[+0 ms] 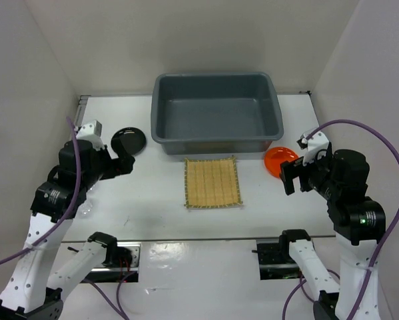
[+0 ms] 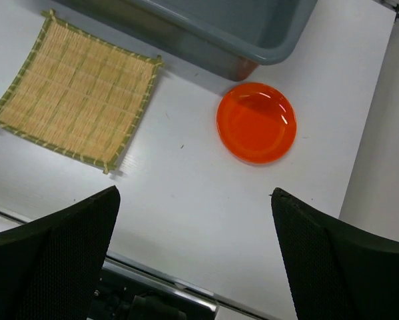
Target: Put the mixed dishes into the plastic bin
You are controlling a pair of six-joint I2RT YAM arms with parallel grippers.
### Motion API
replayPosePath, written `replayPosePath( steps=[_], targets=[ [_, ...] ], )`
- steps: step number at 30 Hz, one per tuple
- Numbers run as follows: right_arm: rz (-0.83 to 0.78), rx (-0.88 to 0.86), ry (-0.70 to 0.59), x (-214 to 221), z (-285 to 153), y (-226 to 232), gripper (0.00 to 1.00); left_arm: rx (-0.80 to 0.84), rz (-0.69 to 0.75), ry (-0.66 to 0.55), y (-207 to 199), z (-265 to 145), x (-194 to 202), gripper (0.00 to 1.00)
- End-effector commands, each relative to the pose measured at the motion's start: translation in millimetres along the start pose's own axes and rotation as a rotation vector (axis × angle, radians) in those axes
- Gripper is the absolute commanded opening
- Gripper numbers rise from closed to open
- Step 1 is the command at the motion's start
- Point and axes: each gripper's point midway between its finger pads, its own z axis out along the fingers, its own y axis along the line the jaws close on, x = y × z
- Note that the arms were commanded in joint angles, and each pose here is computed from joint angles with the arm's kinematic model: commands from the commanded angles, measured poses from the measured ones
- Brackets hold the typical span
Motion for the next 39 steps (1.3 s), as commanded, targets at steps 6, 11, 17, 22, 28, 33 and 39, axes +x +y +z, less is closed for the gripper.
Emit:
replayPosePath(
  steps=[6,11,17,22,28,33,39],
  targets=[
    [-0.073,-0.235,-0.007,-5,31,28,0.98,0.265,-0.118,0.359,-49,18,77,1.0],
    [0.037,-0.385,0.126,6,84,39,0.98,0.378,-0.248,0.452,-76,30,108,1.0],
    [0.094,-0.473,0.395,41,138,47,0.98,0.371,-0.377,0.533,-85,39,153,1.0],
    [0.122,-0.523,0.511,68,162,57,0.98,0.303,-0.257,0.679,-114,60,183,1.0],
    [0.131,-0.56,0.602,84,188,67,0.98,0.345,-0.347,0.643,-129,80,197,1.0],
    [0.127,-0.631,0.617,92,200,75,0.98,0.357,-0.387,0.651,-123,83,219,1.0],
    [-0.009,-0.599,0.479,81,221,82,0.51,0.315,-0.353,0.718,-123,107,242,1.0]
  ],
)
